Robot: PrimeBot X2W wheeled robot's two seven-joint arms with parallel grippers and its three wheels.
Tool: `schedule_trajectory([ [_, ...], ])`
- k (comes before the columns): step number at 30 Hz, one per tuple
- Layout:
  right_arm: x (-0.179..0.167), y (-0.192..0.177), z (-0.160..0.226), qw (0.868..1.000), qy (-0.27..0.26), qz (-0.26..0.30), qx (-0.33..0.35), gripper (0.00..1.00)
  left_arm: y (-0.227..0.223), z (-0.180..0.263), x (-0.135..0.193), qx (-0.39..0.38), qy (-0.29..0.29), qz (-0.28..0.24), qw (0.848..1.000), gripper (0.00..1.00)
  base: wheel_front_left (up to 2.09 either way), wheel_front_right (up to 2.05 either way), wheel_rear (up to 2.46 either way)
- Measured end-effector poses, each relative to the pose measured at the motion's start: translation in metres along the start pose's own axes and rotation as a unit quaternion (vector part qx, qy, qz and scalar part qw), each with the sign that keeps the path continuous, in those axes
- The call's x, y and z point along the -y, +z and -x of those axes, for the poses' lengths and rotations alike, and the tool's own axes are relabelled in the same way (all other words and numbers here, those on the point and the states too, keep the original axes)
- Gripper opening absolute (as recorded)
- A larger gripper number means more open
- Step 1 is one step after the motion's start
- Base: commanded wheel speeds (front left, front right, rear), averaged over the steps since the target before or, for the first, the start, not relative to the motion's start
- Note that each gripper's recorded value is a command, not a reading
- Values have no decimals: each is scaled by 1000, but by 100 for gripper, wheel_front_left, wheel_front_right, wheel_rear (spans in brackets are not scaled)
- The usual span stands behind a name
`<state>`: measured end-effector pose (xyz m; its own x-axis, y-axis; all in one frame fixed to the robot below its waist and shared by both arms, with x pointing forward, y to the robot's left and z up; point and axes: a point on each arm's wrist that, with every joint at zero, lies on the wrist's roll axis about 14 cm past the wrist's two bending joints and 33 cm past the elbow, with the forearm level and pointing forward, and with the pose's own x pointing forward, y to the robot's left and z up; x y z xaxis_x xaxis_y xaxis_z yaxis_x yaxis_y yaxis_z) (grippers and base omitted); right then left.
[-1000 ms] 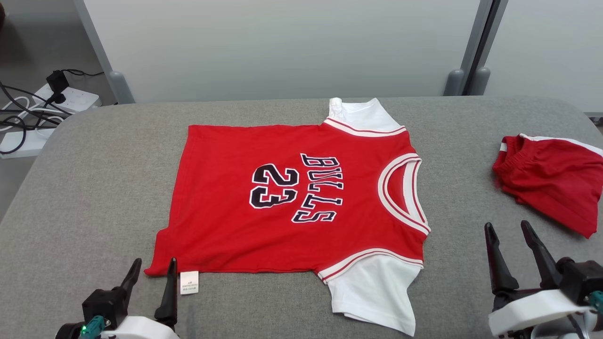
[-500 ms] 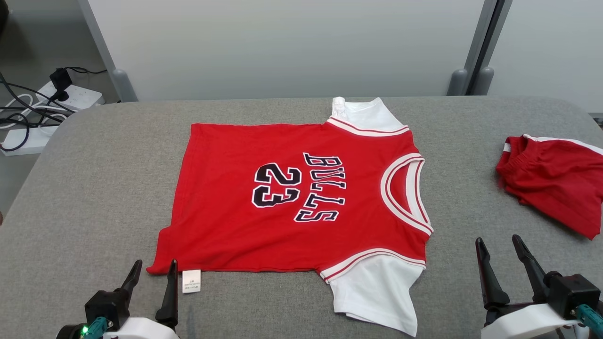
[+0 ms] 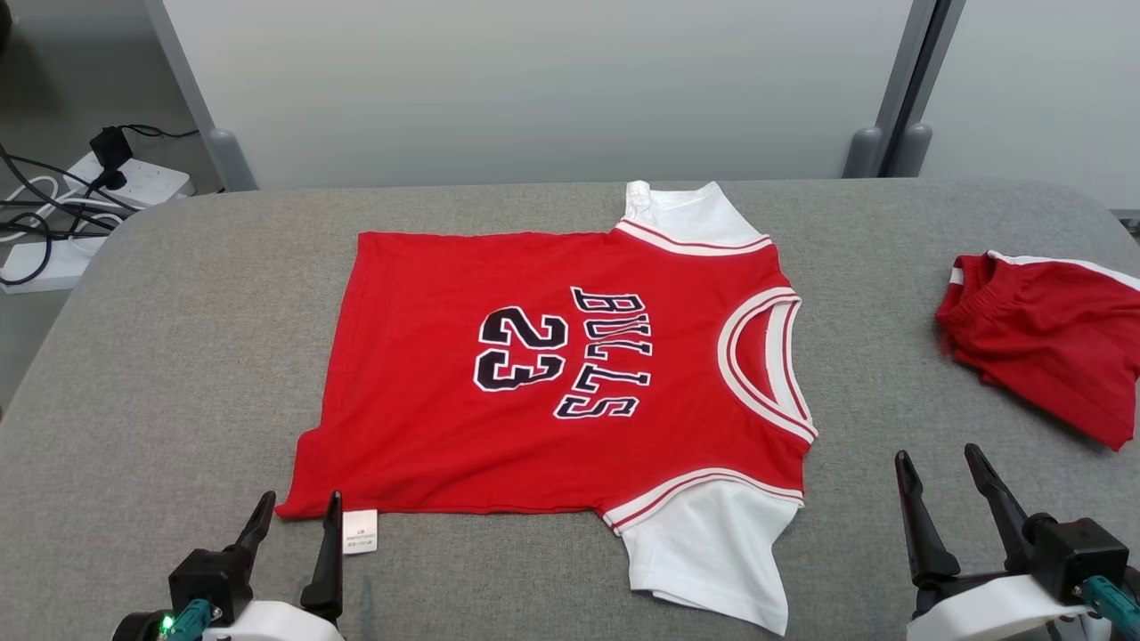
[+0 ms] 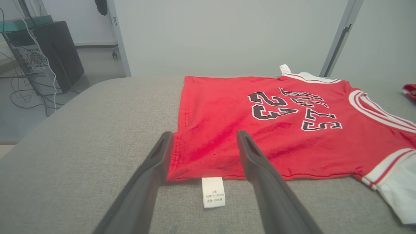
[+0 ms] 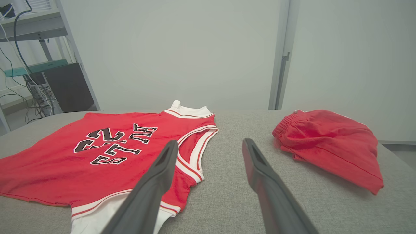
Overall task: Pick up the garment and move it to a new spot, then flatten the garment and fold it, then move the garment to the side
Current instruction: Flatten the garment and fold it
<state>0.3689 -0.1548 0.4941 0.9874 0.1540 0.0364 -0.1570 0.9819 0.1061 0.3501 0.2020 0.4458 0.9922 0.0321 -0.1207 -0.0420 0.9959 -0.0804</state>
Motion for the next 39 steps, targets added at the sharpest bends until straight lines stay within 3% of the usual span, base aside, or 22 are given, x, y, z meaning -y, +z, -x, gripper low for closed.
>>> schedule_trajectory([
  [6, -1, -2, 0, 1000, 2, 0, -3, 100, -1, 1, -1, -2, 0, -2, 1000, 100, 0, 0, 0],
  [11, -28, -36, 7, 997, 40, -18, -58, 100, -7, 3, -4, -11, 3, 1, 1000, 100, 0, 0, 0],
  [21, -67, -95, 39, 979, 92, -73, -168, 100, -18, 8, -7, -28, 8, 2, 1000, 100, 0, 0, 0],
  [39, -85, -133, 37, 960, 116, -95, -238, 100, -34, 15, -15, -52, 20, 5, 998, 100, 0, 0, 0],
])
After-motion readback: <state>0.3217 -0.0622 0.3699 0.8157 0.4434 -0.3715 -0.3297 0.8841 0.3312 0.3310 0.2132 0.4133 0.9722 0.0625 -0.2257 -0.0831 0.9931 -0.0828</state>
